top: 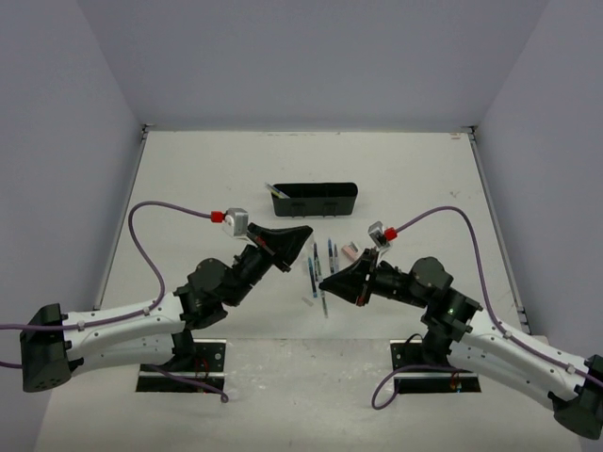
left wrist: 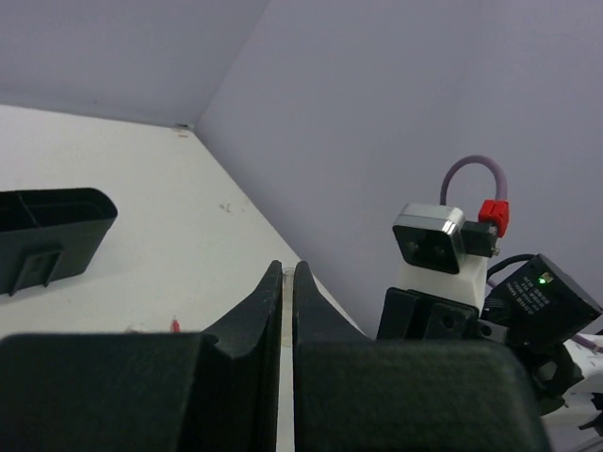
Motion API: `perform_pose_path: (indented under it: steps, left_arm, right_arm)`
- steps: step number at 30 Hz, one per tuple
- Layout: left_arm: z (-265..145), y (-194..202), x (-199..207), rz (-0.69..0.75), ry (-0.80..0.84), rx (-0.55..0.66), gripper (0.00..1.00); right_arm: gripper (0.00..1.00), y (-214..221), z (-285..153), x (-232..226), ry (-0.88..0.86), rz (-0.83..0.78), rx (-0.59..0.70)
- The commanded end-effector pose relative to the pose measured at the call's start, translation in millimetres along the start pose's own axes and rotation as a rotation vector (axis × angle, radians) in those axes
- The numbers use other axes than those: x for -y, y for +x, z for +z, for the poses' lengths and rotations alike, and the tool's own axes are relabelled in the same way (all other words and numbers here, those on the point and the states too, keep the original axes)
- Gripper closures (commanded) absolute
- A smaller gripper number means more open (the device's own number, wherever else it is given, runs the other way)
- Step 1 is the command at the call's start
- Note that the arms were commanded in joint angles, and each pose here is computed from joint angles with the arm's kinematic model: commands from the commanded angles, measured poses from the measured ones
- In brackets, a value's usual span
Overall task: Sort the stationery into containers
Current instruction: Close the pen cap on the pen.
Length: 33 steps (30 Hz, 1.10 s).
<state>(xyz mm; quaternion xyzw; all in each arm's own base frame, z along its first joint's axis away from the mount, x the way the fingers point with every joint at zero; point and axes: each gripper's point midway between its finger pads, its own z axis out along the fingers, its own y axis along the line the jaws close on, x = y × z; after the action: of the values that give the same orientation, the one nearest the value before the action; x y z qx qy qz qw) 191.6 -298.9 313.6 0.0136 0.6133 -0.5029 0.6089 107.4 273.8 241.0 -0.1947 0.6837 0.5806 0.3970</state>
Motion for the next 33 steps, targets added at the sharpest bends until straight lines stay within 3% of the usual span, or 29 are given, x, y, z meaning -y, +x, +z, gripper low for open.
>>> perform_pose_path:
  steps: [1, 33]
  left_arm:
    - [-2, -33, 29, -0.032, 0.127, 0.118, 1.0]
    - [-1, -21, 27, -0.061, 0.141, 0.098, 1.0]
  right_arm:
    - [1.0, -35, 6, -19, -0.029, -0.061, 0.122]
    - [1.0, -48, 12, -15, 0.021, -0.089, 0.127]
